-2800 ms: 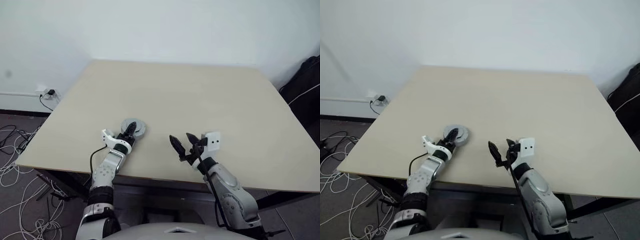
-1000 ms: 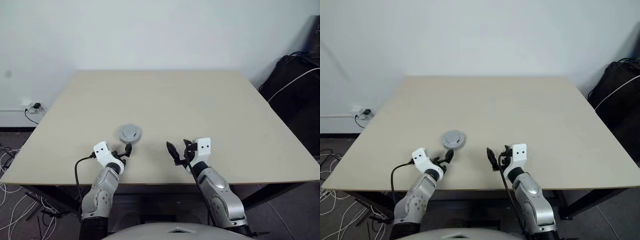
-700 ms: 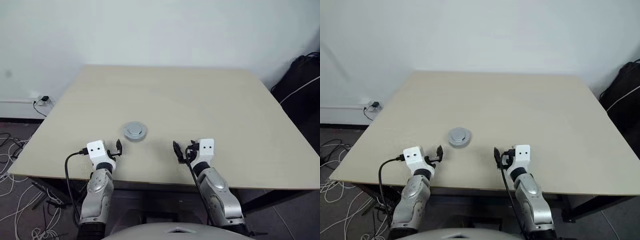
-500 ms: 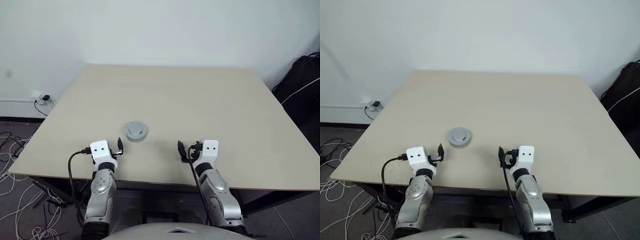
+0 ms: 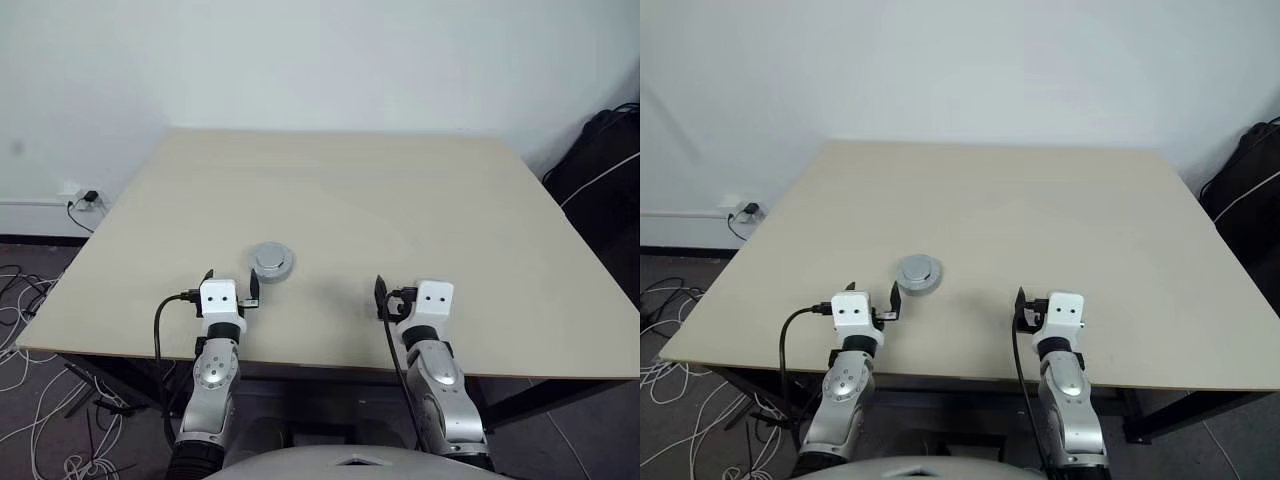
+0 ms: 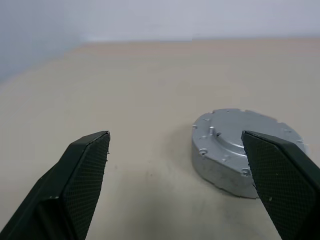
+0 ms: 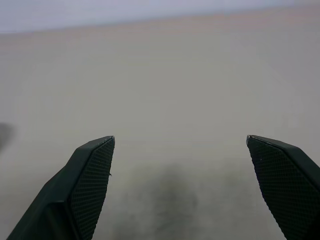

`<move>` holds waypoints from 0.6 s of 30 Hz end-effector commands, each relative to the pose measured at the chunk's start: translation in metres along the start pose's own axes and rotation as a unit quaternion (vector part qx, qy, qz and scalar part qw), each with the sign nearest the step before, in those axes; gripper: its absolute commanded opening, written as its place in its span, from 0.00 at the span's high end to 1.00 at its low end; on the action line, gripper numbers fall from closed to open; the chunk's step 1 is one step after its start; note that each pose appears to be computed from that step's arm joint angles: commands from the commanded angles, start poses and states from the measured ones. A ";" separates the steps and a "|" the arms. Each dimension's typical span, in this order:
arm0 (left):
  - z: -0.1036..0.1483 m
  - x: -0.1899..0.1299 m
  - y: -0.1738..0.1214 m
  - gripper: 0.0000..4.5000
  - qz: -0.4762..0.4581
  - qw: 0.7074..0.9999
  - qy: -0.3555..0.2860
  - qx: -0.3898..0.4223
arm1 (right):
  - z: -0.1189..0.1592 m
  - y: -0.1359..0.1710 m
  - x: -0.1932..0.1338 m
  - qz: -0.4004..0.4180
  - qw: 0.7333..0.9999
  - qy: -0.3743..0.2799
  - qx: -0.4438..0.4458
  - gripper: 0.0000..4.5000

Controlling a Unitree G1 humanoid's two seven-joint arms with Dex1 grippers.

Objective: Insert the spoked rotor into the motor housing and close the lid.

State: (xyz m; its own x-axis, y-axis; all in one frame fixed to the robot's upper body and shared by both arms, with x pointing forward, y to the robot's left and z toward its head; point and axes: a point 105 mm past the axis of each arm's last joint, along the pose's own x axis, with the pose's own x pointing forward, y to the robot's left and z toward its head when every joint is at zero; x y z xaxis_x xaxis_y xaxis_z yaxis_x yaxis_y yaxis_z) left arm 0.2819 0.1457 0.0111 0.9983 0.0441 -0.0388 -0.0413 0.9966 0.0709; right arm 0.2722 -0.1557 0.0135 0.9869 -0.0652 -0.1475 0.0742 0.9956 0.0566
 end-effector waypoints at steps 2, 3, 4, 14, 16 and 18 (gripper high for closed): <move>0.011 0.004 -0.007 0.01 -0.015 1.000 -0.027 0.006 | 0.011 -0.005 -0.003 -0.018 0.999 -0.044 -0.022 0.00; 0.011 0.004 -0.007 0.01 -0.015 1.000 -0.026 0.006 | 0.011 -0.005 -0.004 -0.020 0.998 -0.049 -0.024 0.00; 0.010 0.004 -0.007 0.01 -0.014 1.000 -0.026 0.006 | 0.011 -0.006 -0.005 -0.021 0.998 -0.056 -0.026 0.00; 0.005 0.005 -0.006 0.01 0.001 1.000 -0.024 0.008 | 0.007 -0.011 -0.010 -0.027 0.998 -0.061 -0.012 0.00; 0.005 0.005 -0.007 0.01 -0.002 1.000 -0.024 0.009 | 0.005 -0.012 -0.011 -0.028 0.998 -0.058 -0.013 0.00; 0.004 0.004 -0.008 0.01 -0.003 1.000 -0.022 0.008 | 0.005 -0.011 -0.011 -0.027 0.998 -0.057 -0.015 0.00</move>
State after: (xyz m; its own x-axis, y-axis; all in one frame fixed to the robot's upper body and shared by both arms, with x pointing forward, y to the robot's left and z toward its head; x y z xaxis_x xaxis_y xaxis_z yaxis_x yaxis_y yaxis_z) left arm 0.2816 0.1433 0.0011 0.9969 0.0544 -0.0564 -0.0493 0.9950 0.0868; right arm 0.2579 -0.1682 0.0085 0.9880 -0.1282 -0.0858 0.1302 0.9913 0.0175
